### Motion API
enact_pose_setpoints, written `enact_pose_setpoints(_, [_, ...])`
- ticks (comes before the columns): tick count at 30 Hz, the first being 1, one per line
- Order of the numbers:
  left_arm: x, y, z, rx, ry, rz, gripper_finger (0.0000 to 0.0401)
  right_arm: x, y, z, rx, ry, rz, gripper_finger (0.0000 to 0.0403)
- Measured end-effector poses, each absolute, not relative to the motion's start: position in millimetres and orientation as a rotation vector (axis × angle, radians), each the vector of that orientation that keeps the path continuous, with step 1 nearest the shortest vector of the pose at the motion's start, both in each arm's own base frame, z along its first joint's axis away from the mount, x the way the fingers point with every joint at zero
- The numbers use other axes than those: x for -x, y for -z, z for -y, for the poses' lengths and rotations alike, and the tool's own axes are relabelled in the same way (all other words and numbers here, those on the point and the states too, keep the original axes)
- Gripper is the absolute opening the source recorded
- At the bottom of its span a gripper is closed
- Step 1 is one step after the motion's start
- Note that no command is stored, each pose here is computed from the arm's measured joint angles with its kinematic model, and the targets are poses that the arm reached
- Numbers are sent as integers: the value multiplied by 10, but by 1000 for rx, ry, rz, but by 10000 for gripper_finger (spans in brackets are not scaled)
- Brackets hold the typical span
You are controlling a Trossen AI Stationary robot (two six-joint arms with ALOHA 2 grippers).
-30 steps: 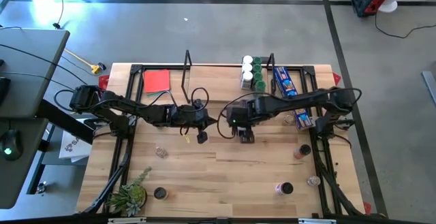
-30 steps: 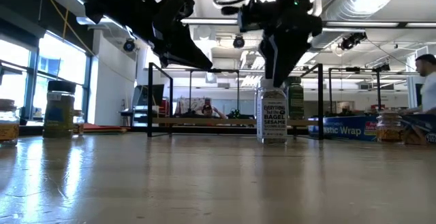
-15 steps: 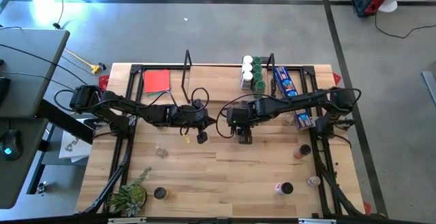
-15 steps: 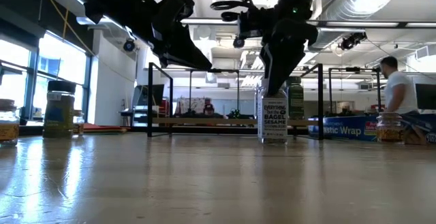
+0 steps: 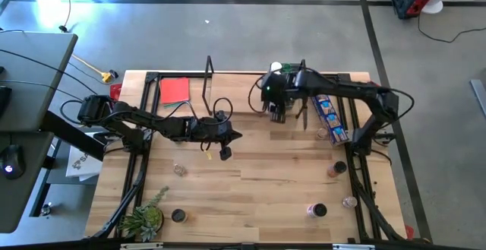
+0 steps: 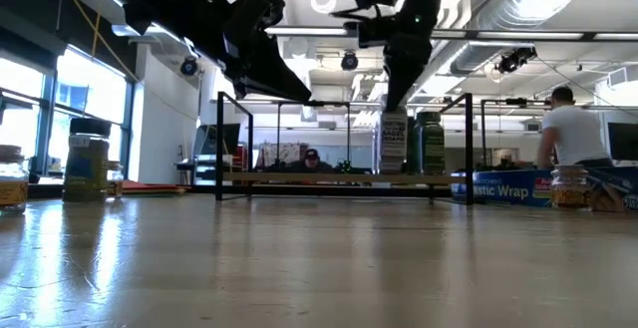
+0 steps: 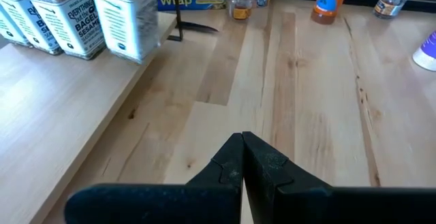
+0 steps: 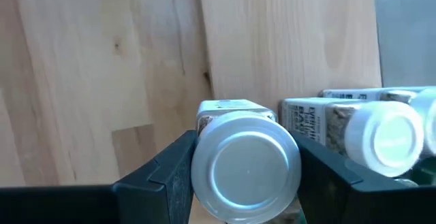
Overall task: Shelf spices
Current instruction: Put the white seasoning bottle on the shelf aligned with the other white seasoning bottles
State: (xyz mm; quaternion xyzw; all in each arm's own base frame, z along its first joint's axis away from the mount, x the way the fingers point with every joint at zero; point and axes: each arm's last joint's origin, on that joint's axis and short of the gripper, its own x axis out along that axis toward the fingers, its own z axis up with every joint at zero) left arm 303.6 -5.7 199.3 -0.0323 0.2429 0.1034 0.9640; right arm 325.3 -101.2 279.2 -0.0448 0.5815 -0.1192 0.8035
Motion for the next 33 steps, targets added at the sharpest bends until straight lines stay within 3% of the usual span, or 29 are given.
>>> enact_pose_setpoints(33, [-3036, -1994, 56, 76, -212, -490, 0, -3221, -2734, 1235, 138, 312, -1278, 219])
